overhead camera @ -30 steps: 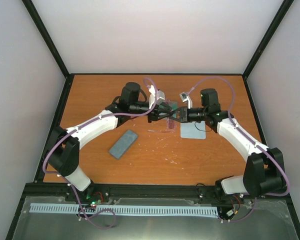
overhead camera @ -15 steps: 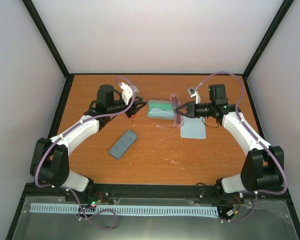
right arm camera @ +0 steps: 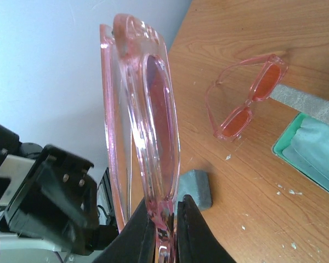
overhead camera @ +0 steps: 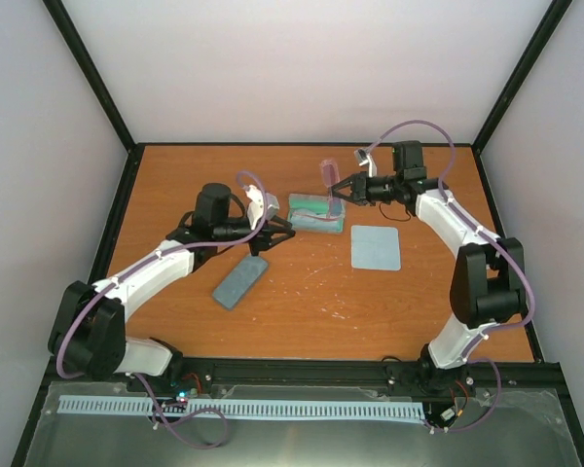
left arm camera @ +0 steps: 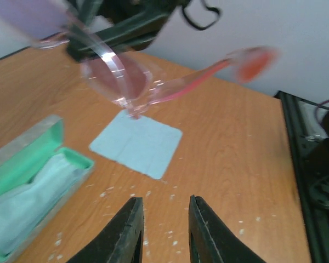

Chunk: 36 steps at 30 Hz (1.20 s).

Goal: Organize the sunglasses
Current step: Fold the sunglasses.

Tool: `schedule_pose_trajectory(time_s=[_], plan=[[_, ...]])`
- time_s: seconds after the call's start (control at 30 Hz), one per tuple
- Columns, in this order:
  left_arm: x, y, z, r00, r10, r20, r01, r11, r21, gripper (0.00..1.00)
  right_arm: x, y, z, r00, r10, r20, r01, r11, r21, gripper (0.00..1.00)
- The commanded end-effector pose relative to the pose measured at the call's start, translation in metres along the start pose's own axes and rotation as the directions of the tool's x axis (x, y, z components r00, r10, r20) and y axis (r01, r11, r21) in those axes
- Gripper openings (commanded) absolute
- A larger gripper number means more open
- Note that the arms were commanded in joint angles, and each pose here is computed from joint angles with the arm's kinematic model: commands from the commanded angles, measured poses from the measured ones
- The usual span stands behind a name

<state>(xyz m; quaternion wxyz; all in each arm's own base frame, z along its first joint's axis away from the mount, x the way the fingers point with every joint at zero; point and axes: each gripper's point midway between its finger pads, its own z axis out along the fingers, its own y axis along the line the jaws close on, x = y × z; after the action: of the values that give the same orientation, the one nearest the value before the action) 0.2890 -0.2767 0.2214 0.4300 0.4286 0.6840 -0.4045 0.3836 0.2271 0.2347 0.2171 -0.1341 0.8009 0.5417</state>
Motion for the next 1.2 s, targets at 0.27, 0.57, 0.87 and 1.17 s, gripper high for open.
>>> schedule_pose_trajectory(time_s=[0.27,0.57,0.87,1.17], plan=[[-0.035,-0.057,0.019,0.999,0.014,0.039,-0.023,0.969,0.245,0.26,-0.011,0.005,0.022,1.0,-0.024,-0.002,0.024,0.999,-0.04,0.03],[-0.051,-0.021,0.038,0.997,0.035,0.071,-0.046,0.985,0.165,0.26,0.026,0.036,0.042,0.993,-0.052,-0.109,0.04,0.994,-0.105,0.03],[-0.058,0.043,0.037,0.996,0.017,0.086,-0.019,0.999,0.031,0.3,0.054,0.048,0.033,0.985,-0.041,-0.166,0.018,0.99,-0.139,0.03],[-0.06,0.096,0.016,0.995,0.016,0.102,-0.005,0.994,-0.107,0.42,0.054,0.009,0.022,0.992,0.039,-0.116,-0.039,0.999,-0.002,0.03]])
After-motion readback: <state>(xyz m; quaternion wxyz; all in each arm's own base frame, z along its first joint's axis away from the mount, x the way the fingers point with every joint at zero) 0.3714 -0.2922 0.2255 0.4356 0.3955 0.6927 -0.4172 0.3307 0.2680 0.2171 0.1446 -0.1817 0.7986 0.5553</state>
